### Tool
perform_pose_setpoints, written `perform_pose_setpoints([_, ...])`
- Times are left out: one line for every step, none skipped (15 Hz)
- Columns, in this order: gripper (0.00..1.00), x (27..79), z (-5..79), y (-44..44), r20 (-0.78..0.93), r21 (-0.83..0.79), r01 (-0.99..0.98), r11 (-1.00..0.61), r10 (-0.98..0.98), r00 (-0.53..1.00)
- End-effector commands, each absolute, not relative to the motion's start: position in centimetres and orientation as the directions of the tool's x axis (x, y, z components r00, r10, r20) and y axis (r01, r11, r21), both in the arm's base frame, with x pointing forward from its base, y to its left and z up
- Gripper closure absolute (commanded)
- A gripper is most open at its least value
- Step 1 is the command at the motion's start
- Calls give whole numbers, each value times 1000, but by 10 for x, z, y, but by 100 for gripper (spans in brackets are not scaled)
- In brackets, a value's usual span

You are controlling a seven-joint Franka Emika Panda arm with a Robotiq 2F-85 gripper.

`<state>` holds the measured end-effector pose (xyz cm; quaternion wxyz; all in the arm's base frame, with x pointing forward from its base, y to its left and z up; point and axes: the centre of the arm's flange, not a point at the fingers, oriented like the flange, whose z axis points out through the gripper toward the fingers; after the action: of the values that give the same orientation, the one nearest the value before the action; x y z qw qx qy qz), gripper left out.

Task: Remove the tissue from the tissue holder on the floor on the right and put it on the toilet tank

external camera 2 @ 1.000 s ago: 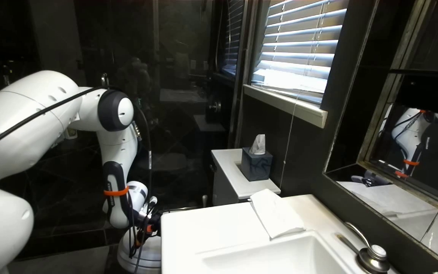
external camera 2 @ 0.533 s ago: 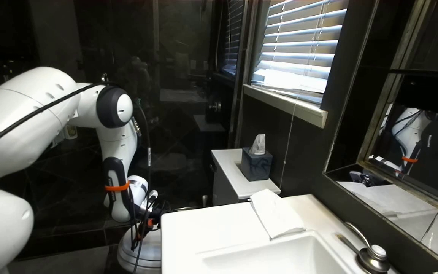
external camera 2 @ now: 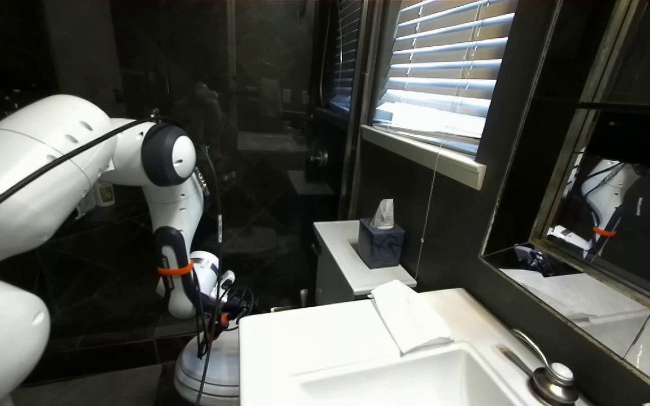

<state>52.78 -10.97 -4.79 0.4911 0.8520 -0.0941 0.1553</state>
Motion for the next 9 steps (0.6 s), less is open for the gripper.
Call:
perform_pose_setpoints([51, 532, -38, -106, 399, 789, -339, -512, 8, 917])
perform_pose_setpoints([53, 533, -35, -106, 407, 786, -346, -513, 8, 913])
perform_pose_setpoints([51, 535, -32, -105, 416, 781, -354, -514, 6, 909])
perform_pose_setpoints([50, 537, -30, -104, 424, 777, -361, -515, 6, 905])
perform_pose_setpoints([51, 540, -26, -103, 433, 773, -368, -517, 6, 901])
perform_pose_setpoints([50, 541, -23, -102, 441, 769, -374, -518, 6, 898])
perform_pose_setpoints([51, 544, -20, -101, 451, 764, -383, -520, 5, 893])
perform_pose_setpoints([51, 546, -16, -100, 460, 759, -390, -522, 5, 888])
perform_pose_setpoints([52, 548, -14, -99, 469, 754, -397, -523, 6, 883])
